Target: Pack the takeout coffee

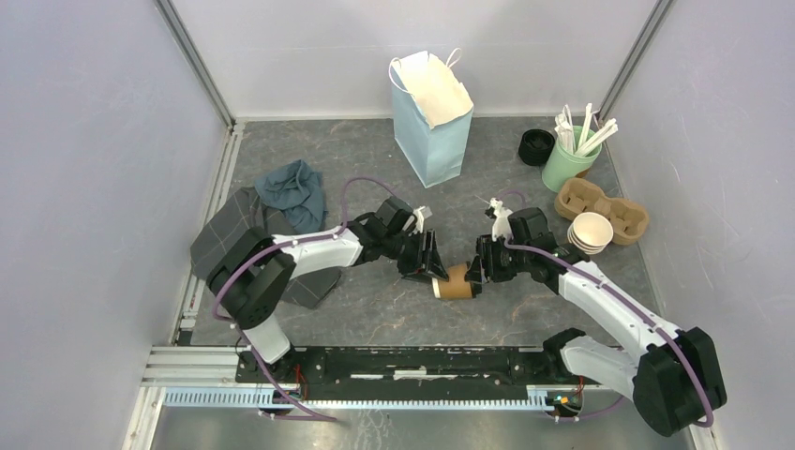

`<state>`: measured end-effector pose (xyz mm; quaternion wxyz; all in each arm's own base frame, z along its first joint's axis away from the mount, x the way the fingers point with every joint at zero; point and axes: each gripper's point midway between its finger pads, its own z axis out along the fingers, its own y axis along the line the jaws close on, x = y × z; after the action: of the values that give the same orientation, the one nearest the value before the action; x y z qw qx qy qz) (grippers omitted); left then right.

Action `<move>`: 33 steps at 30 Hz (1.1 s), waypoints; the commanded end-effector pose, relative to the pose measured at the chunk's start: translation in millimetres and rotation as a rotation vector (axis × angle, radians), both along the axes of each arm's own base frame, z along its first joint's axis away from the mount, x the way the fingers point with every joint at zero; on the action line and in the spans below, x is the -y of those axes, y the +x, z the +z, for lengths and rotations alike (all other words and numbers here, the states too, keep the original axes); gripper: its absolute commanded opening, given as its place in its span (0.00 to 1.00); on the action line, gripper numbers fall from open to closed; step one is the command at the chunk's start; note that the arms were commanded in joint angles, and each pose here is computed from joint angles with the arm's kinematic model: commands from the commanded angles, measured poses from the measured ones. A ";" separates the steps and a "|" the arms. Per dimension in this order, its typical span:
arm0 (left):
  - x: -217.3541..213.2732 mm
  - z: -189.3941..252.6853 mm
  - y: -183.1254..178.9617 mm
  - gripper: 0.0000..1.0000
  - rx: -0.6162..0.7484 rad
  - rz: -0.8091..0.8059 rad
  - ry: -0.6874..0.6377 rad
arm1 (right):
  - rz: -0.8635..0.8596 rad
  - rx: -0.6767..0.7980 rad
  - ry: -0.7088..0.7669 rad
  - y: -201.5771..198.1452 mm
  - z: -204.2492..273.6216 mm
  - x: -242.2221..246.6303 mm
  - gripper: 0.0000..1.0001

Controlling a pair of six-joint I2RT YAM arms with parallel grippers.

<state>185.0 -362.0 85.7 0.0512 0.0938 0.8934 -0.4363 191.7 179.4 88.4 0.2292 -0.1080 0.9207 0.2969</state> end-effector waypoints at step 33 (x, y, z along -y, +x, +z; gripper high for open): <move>18.8 -15.9 25.4 0.60 0.025 0.044 -0.013 | 0.040 0.169 0.148 24.3 104.5 -60.8 0.48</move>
<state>197.5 -379.7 60.3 0.0361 0.0622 0.8950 -0.4402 195.0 236.4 154.8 0.2569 -0.1135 0.8867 0.3673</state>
